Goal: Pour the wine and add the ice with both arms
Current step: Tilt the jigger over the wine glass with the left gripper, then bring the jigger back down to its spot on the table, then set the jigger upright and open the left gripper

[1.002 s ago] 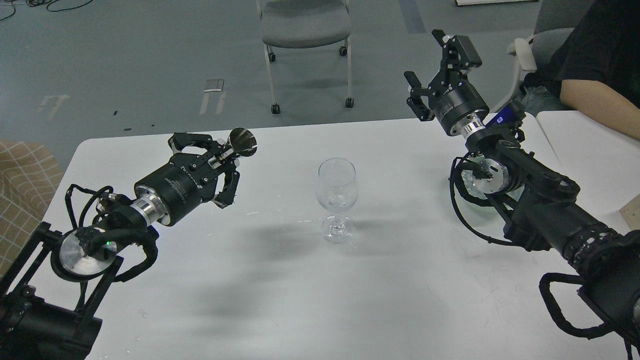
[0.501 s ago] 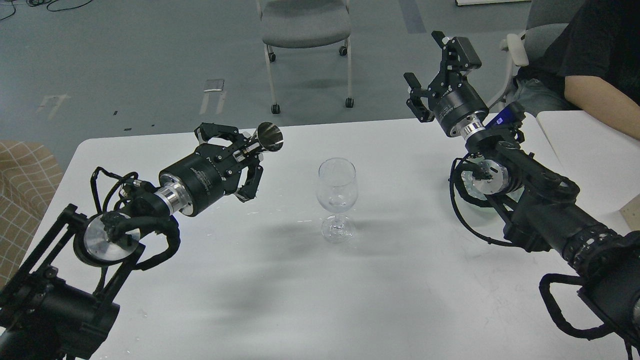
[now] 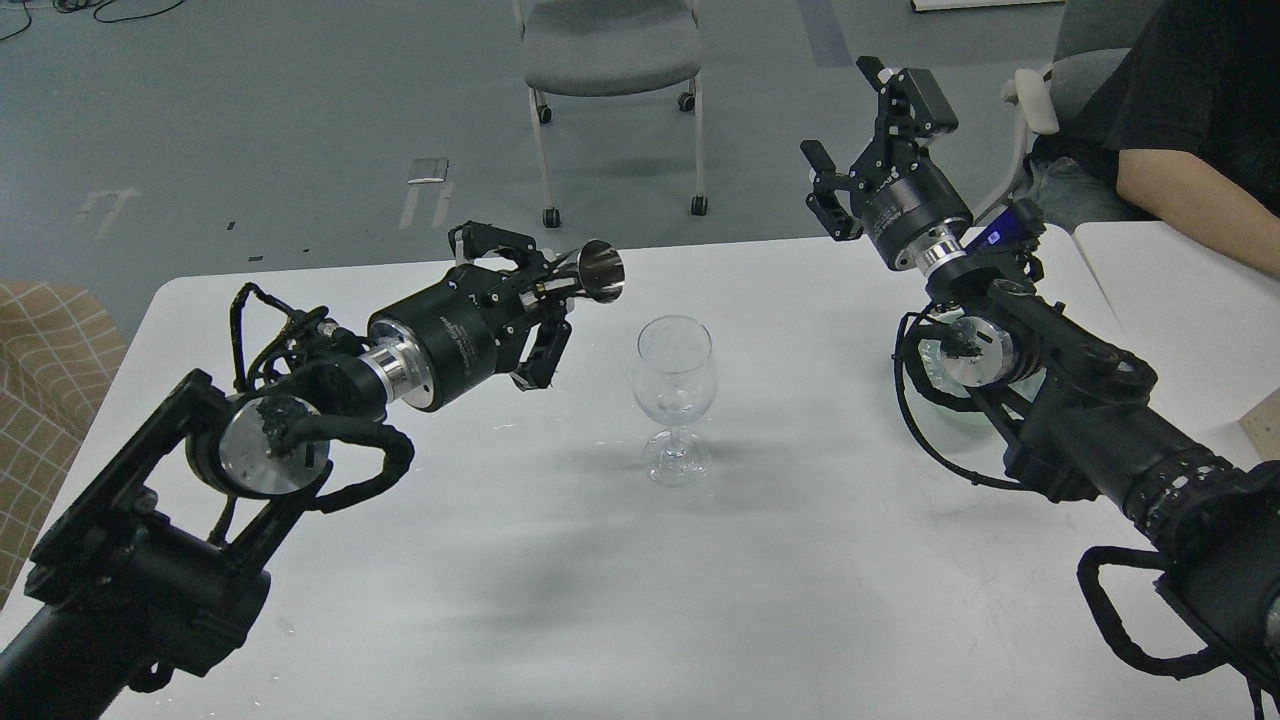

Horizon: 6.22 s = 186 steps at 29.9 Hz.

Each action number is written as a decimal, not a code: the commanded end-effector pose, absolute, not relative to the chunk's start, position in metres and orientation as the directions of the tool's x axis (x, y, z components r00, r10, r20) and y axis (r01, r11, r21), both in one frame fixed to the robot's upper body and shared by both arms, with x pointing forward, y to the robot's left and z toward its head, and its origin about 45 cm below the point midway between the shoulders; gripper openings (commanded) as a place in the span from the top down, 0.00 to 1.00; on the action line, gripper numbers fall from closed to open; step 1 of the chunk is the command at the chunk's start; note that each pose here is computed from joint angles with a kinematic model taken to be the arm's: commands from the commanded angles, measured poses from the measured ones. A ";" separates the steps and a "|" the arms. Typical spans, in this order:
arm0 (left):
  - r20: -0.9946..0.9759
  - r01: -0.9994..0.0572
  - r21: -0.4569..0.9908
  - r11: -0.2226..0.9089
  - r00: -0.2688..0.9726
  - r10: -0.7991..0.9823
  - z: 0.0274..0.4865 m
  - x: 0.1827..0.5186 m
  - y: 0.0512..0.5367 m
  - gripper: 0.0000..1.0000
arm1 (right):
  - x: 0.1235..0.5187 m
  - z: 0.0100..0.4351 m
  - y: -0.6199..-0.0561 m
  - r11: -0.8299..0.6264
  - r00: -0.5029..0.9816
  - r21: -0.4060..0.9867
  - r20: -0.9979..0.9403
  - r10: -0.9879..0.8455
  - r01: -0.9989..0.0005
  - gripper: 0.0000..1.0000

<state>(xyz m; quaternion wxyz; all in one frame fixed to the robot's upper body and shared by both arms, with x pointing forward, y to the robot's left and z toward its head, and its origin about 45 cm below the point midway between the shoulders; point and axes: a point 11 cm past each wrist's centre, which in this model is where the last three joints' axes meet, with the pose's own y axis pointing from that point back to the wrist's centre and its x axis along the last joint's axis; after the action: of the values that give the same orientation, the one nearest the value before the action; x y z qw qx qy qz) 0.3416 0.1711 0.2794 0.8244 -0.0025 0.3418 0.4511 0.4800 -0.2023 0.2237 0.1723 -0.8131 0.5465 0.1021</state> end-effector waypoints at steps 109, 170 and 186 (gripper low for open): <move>-0.843 -0.917 0.104 0.385 0.124 0.523 0.291 0.341 0.280 0.74 | 0.479 0.223 -0.205 -0.343 0.382 -0.169 -0.353 -0.854 -0.924 0.00; -0.907 -0.969 0.198 0.150 -0.123 0.403 0.108 0.290 0.371 0.09 | 0.478 0.220 -0.205 -0.341 0.377 -0.162 -0.356 -0.855 -0.926 0.00; -0.879 -0.962 0.188 0.199 -0.074 0.471 0.109 0.270 0.389 0.02 | 0.478 0.221 -0.206 -0.341 0.378 -0.164 -0.354 -0.855 -0.926 0.00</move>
<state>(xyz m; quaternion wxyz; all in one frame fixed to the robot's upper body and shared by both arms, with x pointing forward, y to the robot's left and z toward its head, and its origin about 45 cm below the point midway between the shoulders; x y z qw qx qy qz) 0.2808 0.3850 0.1120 0.6144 -0.2790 0.4589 0.5779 0.4776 -0.2055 0.2198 0.1702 -0.8123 0.5481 0.1042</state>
